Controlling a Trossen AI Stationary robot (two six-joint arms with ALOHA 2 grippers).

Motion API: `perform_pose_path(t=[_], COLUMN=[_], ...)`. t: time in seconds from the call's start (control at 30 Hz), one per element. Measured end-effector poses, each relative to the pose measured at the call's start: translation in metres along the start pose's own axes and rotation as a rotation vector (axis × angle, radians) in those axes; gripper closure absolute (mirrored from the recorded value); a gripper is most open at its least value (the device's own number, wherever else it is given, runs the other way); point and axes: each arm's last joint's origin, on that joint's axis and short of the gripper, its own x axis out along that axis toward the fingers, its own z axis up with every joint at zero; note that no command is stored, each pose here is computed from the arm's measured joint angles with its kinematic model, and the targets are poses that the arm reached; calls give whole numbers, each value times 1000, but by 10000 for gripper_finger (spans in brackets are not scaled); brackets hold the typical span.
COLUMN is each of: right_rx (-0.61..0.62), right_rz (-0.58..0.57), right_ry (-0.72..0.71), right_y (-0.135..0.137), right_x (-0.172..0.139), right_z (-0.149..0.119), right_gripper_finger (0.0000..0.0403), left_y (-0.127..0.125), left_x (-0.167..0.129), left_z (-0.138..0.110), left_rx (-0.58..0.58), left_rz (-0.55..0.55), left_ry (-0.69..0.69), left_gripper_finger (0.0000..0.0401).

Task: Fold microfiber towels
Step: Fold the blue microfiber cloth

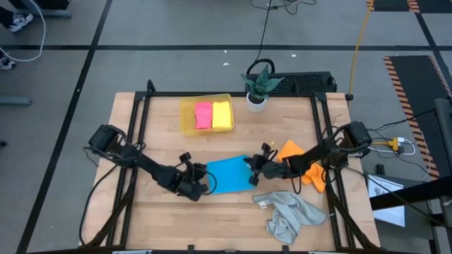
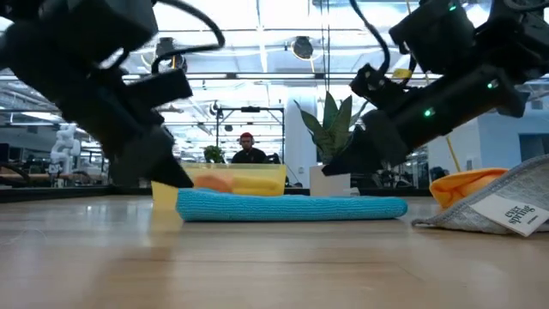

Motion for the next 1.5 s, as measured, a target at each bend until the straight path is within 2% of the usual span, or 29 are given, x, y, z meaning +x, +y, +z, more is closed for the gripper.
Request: perform_pose_path(t=[0.1,0.17,0.4,0.53,0.67,0.8,0.97,1.07,1.2,1.37,1.5], right_rx=[3,1,-35,-93,-109,-121,-111,-93,-72,-105,-114], right_rz=[106,135,126,45,59,122,290,389,475,433,299], right_ry=[23,38,98,98,80,38,-28,-29,66,159,187], right_y=[5,6,4,2,7,18,33,37,37,29,15], right_x=[-1,0,5,3,-2,-9,-17,-19,-19,-15,-7], right_z=[-1,-3,-15,-19,-18,-15,-9,-8,-14,-23,-23], right_gripper_finger=[403,403,403,403,403,403,403,403,403,403,403], left_y=[-4,-5,-4,-3,-4,-11,-20,-21,-19,-16,-20], left_x=[-2,0,18,23,21,10,2,3,7,9,9], left_z=[5,7,1,-1,-1,7,20,24,20,12,14], left_rx=[-15,-11,7,4,16,3,31,56,73,55,44], left_rz=[-25,-32,-66,-51,-53,-92,-188,-253,-288,-277,-329], left_ry=[-44,-57,16,28,23,-58,-173,-176,-108,-32,-49], left_gripper_finger=[391,385,398,386,379,394,389,383,395,389,382])
